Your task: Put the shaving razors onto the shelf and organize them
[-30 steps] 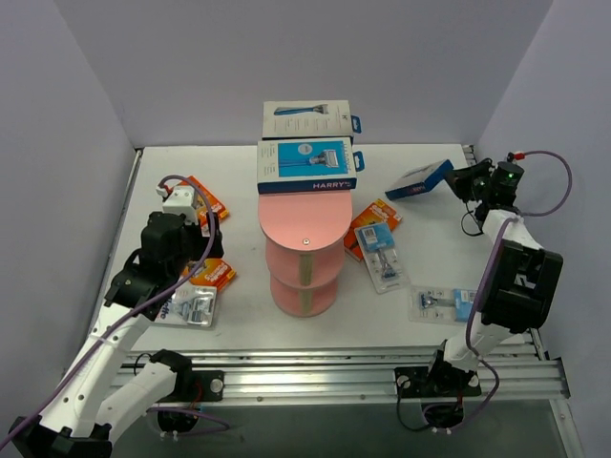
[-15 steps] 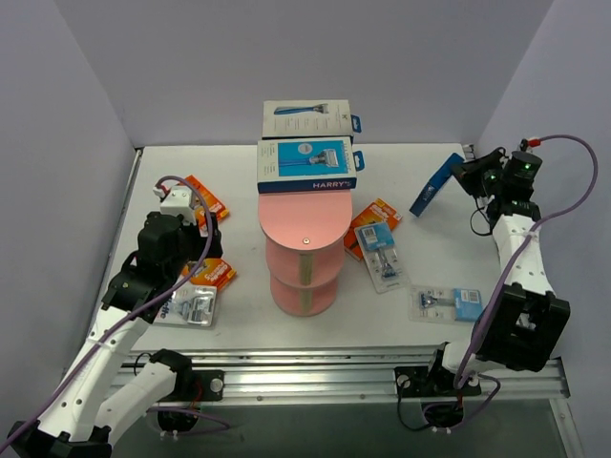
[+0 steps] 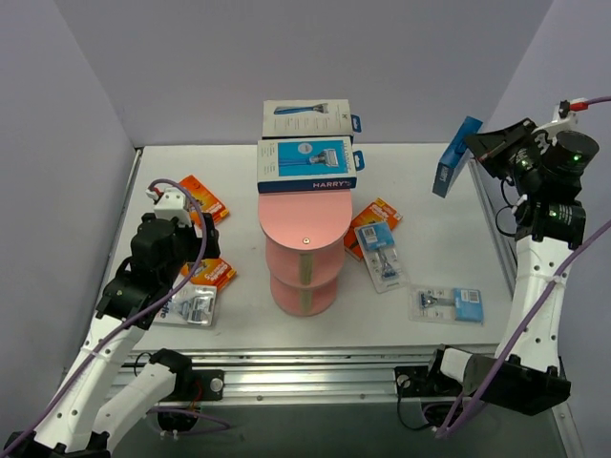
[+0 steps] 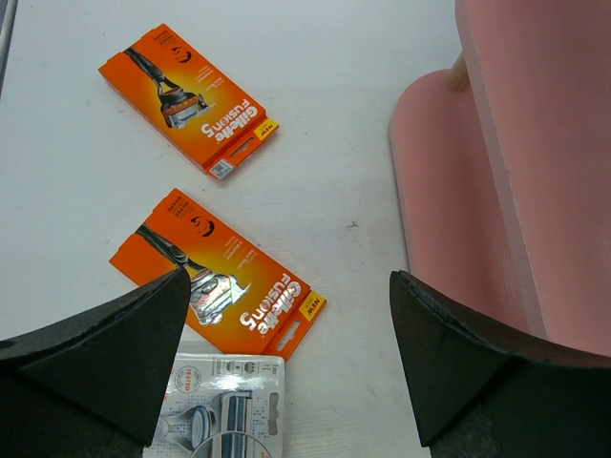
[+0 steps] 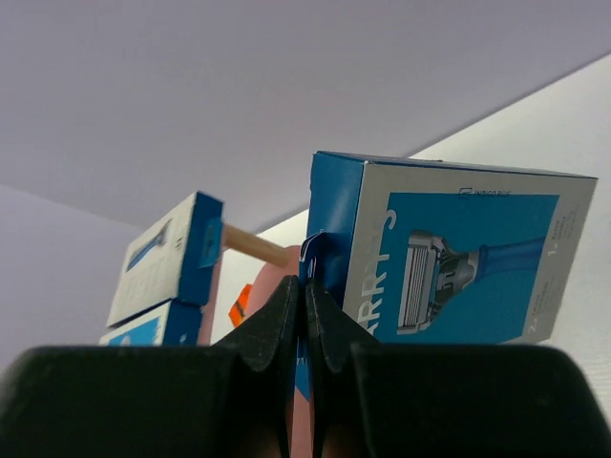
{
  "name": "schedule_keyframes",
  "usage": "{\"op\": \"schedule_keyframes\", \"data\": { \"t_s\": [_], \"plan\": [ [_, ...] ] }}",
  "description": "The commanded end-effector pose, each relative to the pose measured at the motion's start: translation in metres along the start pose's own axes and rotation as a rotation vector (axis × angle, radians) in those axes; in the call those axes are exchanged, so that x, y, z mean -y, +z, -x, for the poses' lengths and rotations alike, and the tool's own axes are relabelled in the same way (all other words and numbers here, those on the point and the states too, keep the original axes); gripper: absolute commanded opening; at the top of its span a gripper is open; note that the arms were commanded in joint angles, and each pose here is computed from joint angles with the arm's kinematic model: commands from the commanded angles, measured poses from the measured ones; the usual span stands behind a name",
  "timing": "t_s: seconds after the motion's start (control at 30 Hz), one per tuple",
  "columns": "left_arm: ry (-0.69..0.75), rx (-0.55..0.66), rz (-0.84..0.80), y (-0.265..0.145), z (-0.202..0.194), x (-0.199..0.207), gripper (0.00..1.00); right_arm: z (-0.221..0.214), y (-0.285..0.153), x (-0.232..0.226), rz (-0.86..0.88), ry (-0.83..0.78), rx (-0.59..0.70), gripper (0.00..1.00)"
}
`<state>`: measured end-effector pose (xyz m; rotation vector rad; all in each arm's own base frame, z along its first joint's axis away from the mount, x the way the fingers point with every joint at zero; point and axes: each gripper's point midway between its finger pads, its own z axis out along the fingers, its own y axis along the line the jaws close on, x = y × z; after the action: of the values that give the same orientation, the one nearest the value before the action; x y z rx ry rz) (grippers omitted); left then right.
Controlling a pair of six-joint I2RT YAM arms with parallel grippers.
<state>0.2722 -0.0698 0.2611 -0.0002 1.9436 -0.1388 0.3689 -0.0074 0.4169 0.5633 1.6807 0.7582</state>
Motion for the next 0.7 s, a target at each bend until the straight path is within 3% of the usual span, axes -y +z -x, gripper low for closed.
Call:
{"op": "schedule_keyframes", "data": {
  "t_s": [0.0, 0.33, 0.67],
  "plan": [
    [-0.023, 0.046, -0.004, -0.004, 0.011, 0.002, 0.94, -0.005, -0.032, -0.053, 0.156, -0.059, -0.053, 0.0],
    [-0.024, 0.059, 0.005, -0.007, 0.013, 0.0, 0.94, -0.026, -0.091, -0.127, 0.369, -0.091, -0.122, 0.0],
    [-0.028, 0.075, -0.002, -0.01, 0.016, 0.001, 0.94, -0.032, -0.146, -0.174, 0.511, -0.106, -0.096, 0.0]
  ]
}}
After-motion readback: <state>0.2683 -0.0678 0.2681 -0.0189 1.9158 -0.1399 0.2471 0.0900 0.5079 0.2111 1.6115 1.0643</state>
